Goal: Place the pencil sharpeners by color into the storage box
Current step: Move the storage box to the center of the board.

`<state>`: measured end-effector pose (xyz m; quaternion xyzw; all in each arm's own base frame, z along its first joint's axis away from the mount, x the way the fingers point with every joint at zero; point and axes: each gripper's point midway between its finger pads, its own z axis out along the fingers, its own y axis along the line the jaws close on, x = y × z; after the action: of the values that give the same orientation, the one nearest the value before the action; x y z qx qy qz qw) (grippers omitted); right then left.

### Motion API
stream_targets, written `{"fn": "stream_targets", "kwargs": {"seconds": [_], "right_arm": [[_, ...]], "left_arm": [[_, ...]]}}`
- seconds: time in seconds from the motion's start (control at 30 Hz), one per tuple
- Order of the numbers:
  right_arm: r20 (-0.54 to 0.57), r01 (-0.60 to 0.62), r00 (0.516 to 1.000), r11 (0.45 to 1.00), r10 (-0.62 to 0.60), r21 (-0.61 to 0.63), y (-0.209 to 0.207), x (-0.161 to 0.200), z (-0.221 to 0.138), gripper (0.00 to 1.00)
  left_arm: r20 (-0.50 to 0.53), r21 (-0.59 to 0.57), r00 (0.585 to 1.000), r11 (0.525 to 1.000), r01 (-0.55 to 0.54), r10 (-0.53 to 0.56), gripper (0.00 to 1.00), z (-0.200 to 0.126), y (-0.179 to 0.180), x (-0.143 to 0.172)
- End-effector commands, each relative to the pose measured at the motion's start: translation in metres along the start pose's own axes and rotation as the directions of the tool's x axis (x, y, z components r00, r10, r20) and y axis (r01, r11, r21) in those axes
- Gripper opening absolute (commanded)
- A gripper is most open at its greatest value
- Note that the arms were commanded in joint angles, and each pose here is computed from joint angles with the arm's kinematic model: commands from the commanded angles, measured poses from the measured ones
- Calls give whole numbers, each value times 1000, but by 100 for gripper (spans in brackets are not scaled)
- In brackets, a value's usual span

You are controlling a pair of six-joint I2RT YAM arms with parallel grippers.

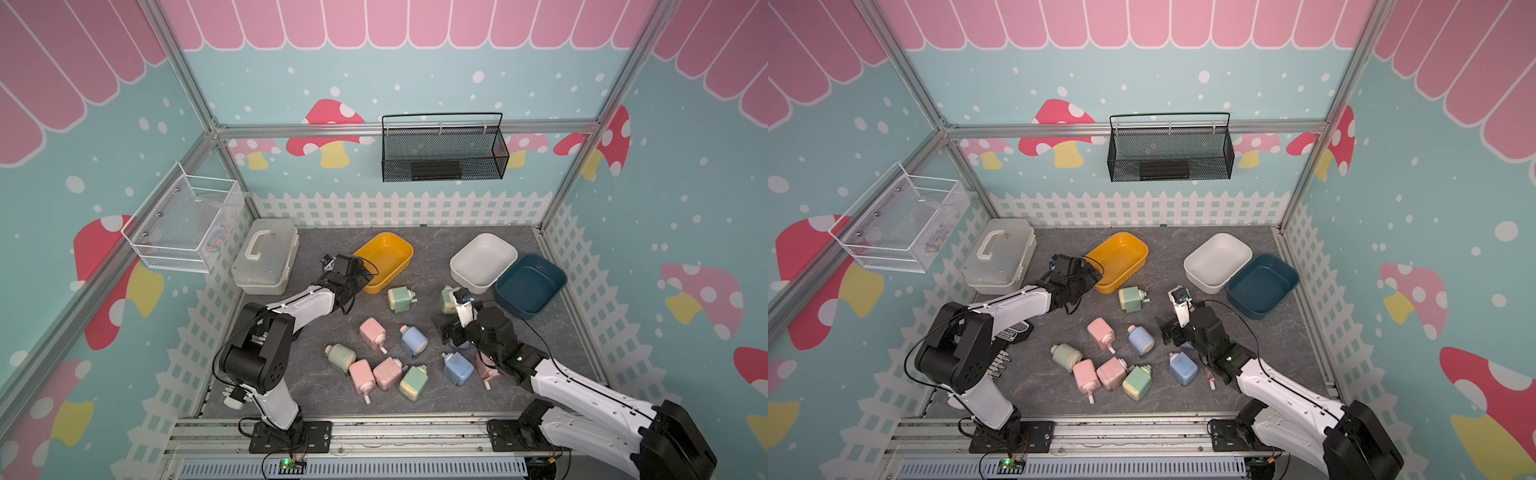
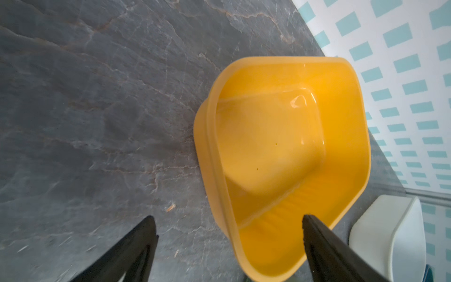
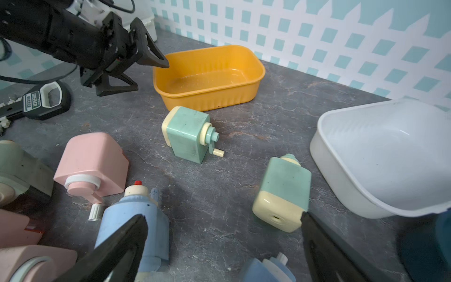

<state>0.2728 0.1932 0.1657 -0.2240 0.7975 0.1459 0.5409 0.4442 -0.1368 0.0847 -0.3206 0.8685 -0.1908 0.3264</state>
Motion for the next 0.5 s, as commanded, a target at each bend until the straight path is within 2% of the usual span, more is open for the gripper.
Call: {"fn": "stream_targets", "kwargs": {"seconds": [0.0,0.17,0.3,0.47], "right_arm": [[88,-15,996,998,10,63,-13,-15,-15,99],[79,28,996,994,-36,101,-21,-18,-37,99],[101,32,994,991,-45,128,-28,-20,-54,99],[147,30,988,989,-51,145,-33,-24,-71,99]], "left_arm": [[27,-40,1000,999,4,-3,84,14,0,-7],[28,-70,1000,998,4,-2,66,33,-4,-11],[19,-77,1000,997,-3,4,49,38,-8,-8],[44,-107,999,994,-12,16,36,35,-4,-13]]}}
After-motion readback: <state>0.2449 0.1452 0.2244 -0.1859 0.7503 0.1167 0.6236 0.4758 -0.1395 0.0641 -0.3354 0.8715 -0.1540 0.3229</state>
